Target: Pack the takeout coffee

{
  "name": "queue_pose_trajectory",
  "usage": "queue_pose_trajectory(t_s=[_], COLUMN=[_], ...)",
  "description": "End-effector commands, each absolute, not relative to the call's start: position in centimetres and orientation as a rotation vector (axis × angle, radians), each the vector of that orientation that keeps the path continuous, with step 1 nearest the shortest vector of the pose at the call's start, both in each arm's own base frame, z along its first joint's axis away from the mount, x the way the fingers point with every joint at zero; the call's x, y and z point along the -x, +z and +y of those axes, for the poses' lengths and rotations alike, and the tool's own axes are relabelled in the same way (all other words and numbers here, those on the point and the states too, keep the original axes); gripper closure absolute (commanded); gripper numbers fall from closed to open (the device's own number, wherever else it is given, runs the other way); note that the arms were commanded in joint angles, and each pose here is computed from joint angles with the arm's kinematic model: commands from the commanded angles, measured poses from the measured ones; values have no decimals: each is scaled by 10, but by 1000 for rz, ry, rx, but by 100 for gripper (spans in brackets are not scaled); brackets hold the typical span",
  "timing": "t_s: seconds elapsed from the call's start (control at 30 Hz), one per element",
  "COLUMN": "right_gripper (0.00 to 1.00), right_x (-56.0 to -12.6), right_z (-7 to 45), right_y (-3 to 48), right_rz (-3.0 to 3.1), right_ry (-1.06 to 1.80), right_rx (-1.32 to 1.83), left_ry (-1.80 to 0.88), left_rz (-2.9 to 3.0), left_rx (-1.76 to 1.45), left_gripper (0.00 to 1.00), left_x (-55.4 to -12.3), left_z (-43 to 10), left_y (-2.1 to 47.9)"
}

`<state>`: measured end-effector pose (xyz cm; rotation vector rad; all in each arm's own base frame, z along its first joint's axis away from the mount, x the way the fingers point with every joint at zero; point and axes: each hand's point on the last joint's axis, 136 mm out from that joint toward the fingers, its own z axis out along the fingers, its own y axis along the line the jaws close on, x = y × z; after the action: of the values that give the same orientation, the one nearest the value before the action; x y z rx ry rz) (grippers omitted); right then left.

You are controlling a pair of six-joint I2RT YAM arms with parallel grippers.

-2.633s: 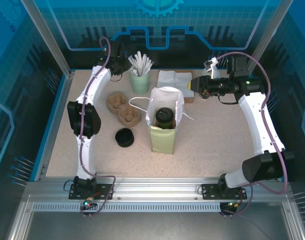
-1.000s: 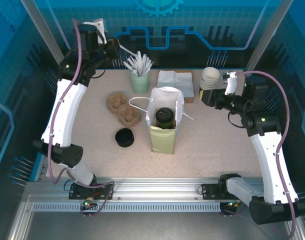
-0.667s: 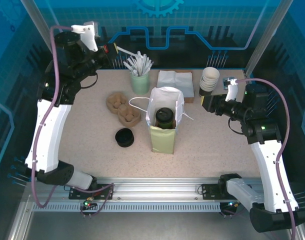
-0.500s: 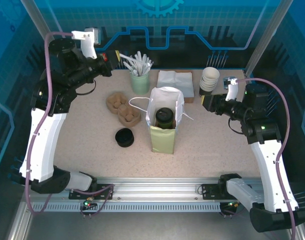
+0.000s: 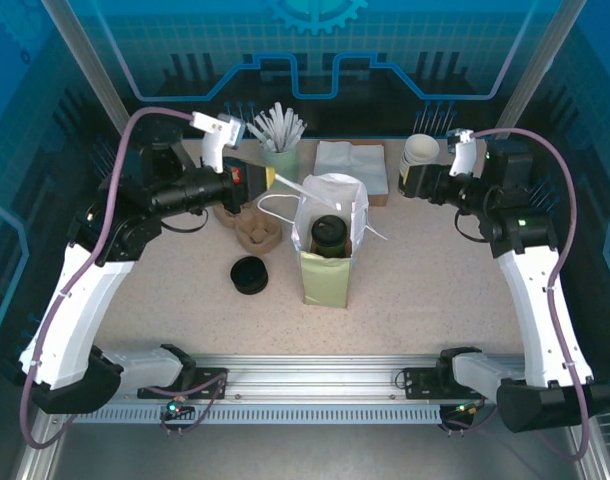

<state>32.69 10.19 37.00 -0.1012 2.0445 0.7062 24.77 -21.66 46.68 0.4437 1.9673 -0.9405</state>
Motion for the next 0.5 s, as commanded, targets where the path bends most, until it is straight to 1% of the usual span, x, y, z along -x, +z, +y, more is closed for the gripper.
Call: queue_pose_trajectory(t_s=[0.0, 0.23, 0.47], right_gripper=[53, 52, 53], right_x=[-339, -366, -384], right_z=[97, 93, 94], right_y=[385, 382, 375], right_rz=[1997, 2029, 2051], right_ry=[683, 650, 658], right_rx=[103, 76, 56], left_ry=[-919, -864, -834], left_rz=[2022, 2111, 2231], left_rx=[-512, -605, -668], left_gripper=[100, 100, 100], left_x=[-235, -227, -228], left_z=[-221, -236, -250], left_y=[447, 419, 384])
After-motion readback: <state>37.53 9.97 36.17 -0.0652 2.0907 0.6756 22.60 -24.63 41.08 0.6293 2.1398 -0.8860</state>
